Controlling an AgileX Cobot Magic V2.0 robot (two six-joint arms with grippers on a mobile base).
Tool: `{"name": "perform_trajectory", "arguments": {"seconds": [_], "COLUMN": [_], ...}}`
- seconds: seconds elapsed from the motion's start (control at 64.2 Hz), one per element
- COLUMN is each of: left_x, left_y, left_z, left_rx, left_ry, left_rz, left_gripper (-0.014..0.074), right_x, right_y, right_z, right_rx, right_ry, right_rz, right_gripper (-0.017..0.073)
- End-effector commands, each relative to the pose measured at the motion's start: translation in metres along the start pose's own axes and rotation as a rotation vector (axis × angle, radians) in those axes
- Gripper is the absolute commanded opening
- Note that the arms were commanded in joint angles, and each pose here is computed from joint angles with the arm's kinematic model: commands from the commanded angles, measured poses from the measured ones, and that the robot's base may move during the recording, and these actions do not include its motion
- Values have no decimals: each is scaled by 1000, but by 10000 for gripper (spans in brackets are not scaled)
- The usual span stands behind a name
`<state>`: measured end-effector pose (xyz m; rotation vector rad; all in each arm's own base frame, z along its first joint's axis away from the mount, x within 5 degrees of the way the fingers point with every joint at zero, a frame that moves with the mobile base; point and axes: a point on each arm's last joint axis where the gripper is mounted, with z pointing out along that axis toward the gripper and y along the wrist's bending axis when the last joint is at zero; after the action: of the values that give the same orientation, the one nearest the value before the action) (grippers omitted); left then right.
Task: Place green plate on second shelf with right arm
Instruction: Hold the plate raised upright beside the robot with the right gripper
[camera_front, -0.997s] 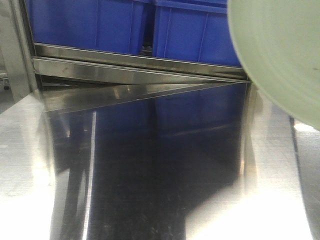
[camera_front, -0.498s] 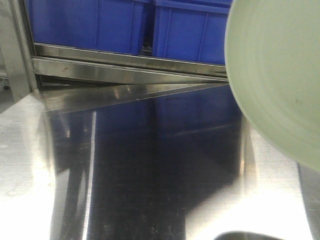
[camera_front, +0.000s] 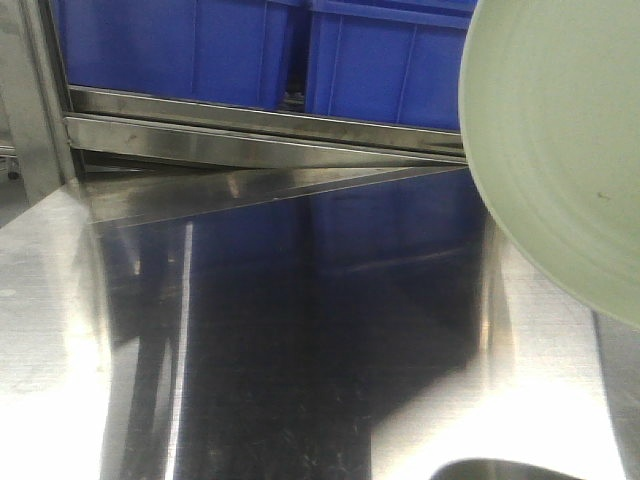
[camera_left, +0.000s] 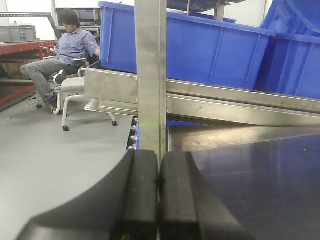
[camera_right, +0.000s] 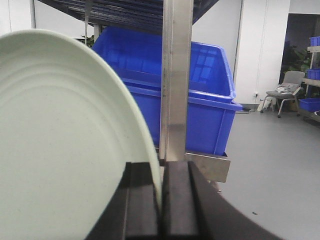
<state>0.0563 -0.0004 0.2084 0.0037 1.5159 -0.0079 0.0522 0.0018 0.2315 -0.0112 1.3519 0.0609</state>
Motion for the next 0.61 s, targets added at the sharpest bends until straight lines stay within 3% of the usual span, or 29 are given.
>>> {"name": "perform_trajectory", "arguments": {"seconds": [0.0,0.592], "left_x": [4,4], "left_y": [0,0], "left_z": [0,0], "left_rx": [0,0], "left_ry": [-66,-66], "left_rz": [-5,-5], "left_gripper": [130,130], "right_x": [-23,-23], "right_y": [-2,-2], "right_z": [-3,-3], "right_rx": [22,22], "right_ry": [-165,-165], "right_rz": [9,9], "right_gripper": [59,59]}}
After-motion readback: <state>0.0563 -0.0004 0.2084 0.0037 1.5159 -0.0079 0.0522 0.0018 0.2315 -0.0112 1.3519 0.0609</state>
